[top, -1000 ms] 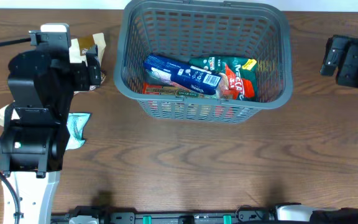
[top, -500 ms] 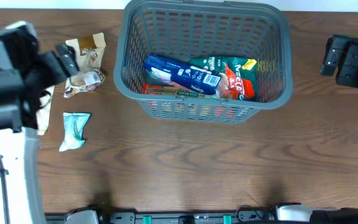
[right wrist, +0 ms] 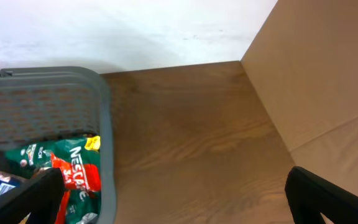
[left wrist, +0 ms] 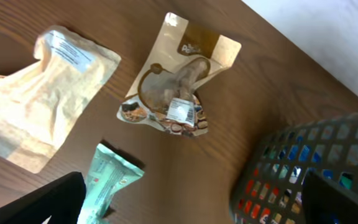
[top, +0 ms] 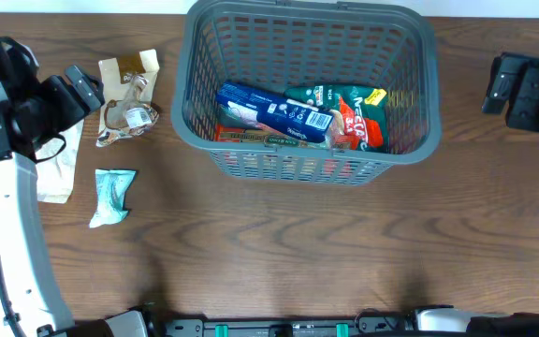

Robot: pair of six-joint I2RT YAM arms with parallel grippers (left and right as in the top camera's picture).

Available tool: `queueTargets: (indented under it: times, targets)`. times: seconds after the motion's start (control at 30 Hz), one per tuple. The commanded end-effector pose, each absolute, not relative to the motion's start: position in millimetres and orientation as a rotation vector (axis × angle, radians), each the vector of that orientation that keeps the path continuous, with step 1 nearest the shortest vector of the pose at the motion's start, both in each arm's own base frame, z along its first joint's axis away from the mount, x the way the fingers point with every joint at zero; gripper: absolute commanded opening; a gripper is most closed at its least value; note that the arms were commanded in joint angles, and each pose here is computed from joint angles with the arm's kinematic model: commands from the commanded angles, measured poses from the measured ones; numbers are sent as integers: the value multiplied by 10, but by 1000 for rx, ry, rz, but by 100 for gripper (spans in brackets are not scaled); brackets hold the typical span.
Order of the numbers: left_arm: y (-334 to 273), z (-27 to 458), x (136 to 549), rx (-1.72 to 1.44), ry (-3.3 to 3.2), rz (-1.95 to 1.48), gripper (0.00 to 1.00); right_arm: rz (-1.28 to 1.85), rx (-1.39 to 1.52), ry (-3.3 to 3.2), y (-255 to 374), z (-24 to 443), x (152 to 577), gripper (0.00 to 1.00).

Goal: Pack container
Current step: 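Lower the left gripper onto the brown windowed pouch and grasp it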

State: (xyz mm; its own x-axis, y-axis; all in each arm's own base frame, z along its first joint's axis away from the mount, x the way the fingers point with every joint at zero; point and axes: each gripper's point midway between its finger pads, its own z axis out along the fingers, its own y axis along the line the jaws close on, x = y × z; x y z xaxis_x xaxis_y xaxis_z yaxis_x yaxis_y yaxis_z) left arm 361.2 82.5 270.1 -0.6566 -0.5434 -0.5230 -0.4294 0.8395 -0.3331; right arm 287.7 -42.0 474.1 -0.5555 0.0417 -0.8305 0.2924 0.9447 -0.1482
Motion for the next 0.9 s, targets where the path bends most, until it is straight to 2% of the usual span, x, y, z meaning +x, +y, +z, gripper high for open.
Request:
queueTargets:
  times: [0.0, 0.17, 0.6, 0.87]
  targets:
    - [789, 2799, 3629, -682, 2362, -270, 99, -345, 267, 2137, -459, 4749, 2871, 99]
    - [798, 2706, 3654, -628, 2404, -249, 99, -345, 266, 2137, -459, 4749, 2871, 99]
    - [641, 1826, 3907, -491, 2687, -276, 99, -345, 266, 2137, -459, 4749, 2871, 99]
    - [558, 1583, 4124, -338, 2721, -215, 99, -345, 266, 2137, -459, 4749, 2871, 99]
